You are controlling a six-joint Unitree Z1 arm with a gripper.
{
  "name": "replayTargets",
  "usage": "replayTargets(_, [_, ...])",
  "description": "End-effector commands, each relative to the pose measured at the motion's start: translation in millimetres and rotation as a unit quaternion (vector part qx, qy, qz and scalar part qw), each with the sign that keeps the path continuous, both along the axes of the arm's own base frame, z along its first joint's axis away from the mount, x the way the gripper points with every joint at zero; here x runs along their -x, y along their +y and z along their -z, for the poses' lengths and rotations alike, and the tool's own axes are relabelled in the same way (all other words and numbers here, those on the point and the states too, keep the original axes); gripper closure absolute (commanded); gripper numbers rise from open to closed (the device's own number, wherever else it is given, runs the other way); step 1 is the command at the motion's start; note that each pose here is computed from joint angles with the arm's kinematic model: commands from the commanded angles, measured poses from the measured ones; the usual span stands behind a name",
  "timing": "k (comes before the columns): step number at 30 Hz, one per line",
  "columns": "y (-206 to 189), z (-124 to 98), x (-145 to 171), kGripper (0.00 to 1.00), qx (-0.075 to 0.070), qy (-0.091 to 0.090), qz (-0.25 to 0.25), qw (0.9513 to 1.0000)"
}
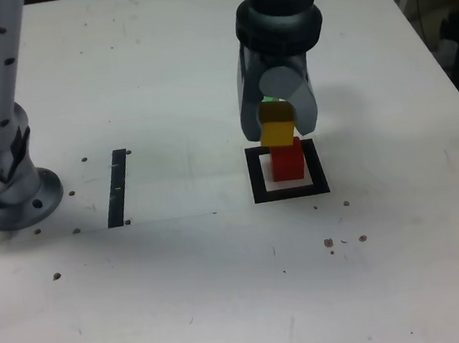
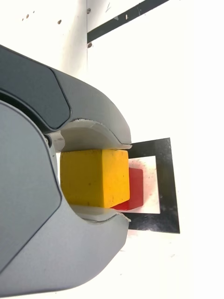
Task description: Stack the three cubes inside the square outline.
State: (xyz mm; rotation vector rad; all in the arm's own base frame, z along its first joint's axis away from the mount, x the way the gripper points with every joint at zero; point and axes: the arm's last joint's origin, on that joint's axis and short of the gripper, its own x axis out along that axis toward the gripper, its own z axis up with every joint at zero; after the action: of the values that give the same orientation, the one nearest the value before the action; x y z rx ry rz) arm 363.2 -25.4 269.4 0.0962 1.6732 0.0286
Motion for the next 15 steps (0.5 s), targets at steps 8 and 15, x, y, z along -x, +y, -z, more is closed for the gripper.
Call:
replayTargets(8, [-1.0, 1.9, 1.5, 0.74, 0.012, -0.019, 0.0, 0.9998])
replayTargets(15, [-2.2, -1.4, 3.3, 0.74, 0.012, -0.025, 0.003, 0.9996])
